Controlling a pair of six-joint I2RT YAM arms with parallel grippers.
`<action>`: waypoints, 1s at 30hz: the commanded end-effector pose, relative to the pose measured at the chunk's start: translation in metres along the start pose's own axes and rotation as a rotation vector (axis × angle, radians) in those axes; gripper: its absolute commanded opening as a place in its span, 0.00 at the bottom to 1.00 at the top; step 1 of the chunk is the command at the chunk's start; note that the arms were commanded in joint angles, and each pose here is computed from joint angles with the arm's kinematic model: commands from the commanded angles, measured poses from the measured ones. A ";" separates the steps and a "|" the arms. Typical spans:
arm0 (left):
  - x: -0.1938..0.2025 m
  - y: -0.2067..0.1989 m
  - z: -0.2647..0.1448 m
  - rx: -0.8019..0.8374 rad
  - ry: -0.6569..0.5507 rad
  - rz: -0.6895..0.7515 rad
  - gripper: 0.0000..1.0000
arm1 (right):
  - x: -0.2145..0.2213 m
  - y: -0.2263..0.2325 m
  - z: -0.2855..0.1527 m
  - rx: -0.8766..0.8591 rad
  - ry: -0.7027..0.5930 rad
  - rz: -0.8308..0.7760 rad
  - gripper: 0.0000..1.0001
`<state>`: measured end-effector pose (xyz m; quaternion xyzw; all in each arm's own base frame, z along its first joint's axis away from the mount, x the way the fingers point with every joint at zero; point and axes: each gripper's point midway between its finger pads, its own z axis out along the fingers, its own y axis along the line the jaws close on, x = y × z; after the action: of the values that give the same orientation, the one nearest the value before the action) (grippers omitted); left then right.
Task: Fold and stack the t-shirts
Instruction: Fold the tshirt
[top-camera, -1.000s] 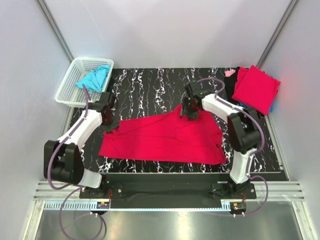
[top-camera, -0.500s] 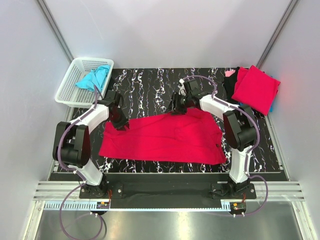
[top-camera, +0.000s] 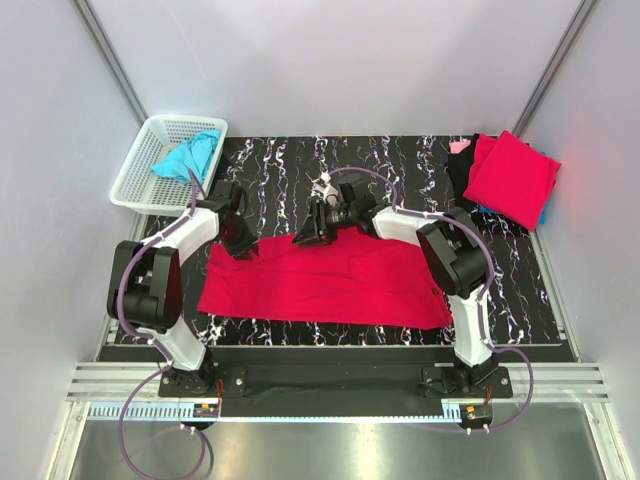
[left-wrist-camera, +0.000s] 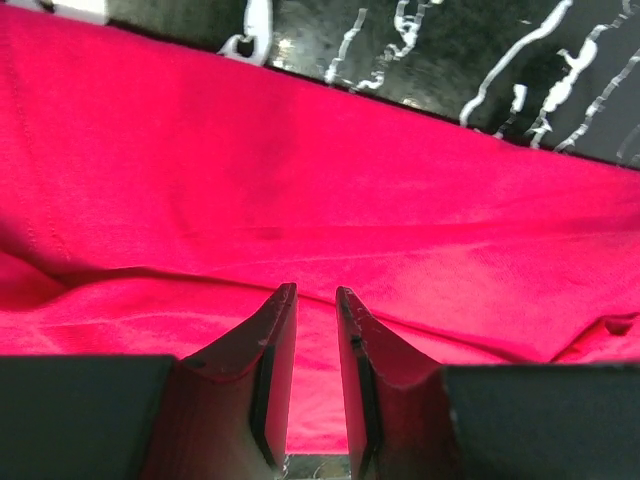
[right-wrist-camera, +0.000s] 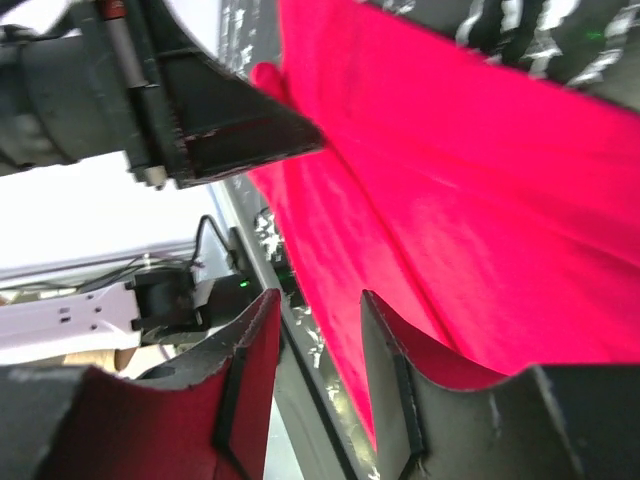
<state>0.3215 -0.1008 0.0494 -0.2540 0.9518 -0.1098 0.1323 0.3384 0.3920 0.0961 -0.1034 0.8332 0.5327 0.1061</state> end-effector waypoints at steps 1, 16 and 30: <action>-0.004 0.008 -0.007 -0.022 -0.058 -0.037 0.28 | -0.008 0.031 0.001 -0.127 -0.036 -0.038 0.45; -0.021 0.079 -0.063 -0.056 -0.311 -0.265 0.29 | 0.008 0.049 0.083 -0.153 0.021 -0.046 0.48; -0.018 0.093 -0.098 0.137 -0.353 -0.376 0.30 | 0.031 0.028 0.168 0.073 0.001 -0.113 0.49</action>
<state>0.2622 0.0072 0.1161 -0.4410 0.8394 -0.1203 0.2941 0.3148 0.5408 0.0509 -0.1398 0.8367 0.5145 0.1252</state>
